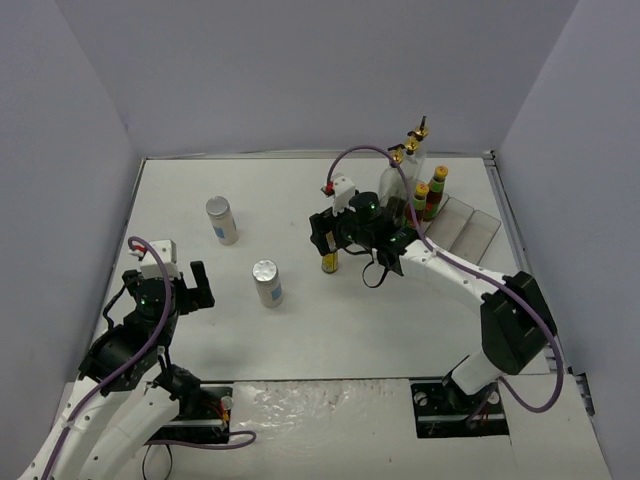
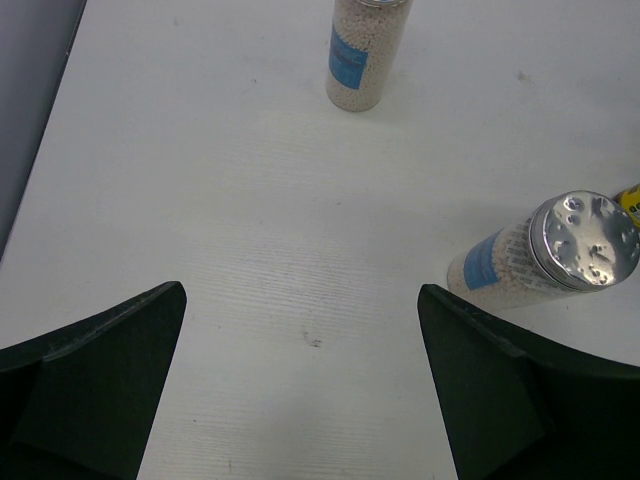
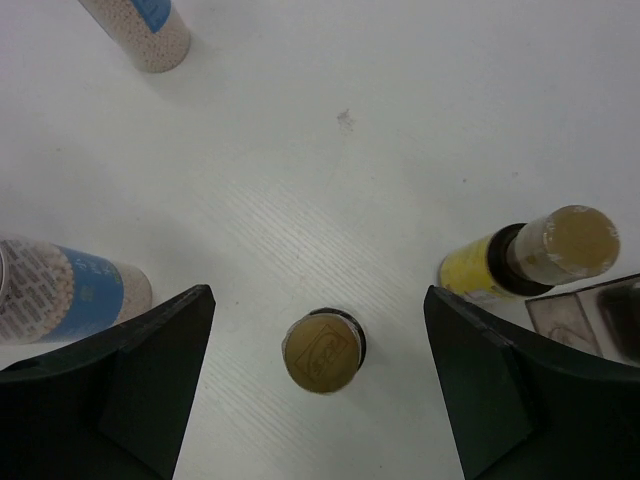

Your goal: Organize the condiment bottles

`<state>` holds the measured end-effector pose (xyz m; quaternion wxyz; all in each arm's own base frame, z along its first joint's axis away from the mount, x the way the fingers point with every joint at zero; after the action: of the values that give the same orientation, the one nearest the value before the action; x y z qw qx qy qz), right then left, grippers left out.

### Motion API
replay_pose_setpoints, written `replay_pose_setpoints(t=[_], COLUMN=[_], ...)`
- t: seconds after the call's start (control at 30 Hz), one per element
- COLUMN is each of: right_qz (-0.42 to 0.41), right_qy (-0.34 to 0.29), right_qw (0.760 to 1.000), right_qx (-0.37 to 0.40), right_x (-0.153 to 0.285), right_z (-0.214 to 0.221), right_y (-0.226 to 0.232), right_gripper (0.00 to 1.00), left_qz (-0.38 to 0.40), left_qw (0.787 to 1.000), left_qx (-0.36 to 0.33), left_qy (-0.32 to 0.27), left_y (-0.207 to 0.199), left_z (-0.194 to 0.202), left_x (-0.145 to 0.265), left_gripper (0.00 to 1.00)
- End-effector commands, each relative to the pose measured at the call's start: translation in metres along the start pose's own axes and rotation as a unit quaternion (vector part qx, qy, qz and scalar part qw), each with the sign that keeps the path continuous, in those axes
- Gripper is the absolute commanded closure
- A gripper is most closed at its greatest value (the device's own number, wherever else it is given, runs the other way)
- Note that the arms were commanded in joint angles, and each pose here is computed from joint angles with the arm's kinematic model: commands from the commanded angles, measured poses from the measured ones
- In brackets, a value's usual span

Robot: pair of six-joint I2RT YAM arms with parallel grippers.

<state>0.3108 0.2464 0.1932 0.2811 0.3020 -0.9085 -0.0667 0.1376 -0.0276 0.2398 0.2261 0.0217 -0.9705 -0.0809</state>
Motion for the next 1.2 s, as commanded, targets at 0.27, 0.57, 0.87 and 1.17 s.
replay_pose_setpoints(t=[0.27, 0.57, 0.87, 1.17], right_qz=[0.003, 0.043, 0.149, 0.313], right_qy=[-0.008, -0.046, -0.150, -0.199], right_qw=[1.000, 0.998, 0.976, 0.920], right_qx=[-0.007, -0.008, -0.048, -0.124], right_x=[-0.010, 0.021, 0.105, 0.160], right_z=[0.021, 0.009, -0.048, -0.072], right_y=[0.000, -0.011, -0.058, -0.164], right_gripper=[0.45, 0.95, 1.00, 1.00], left_qz=[0.001, 0.005, 0.006, 0.010], left_qw=[1.000, 1.000, 1.000, 1.000], left_qx=[0.014, 0.012, 0.011, 0.008], left_qy=[-0.027, -0.025, -0.026, -0.024], left_y=[-0.002, -0.003, -0.003, -0.004], left_z=[-0.016, -0.016, -0.016, -0.016], left_x=[-0.002, -0.002, -0.003, -0.004], left_gripper=[0.00, 0.00, 0.00, 0.00])
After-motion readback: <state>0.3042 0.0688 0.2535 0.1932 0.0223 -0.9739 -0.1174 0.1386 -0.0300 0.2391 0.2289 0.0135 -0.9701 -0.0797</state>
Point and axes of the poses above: each gripper's point midway between its finger pads, its own x axis back along the fingers, its own y axis along the line the jaws close on, z = x × y, the point moved 7 cm from there along x, back along the fingers, and after that the axes turned 14 degrees about -x, right-handed, at the moved point
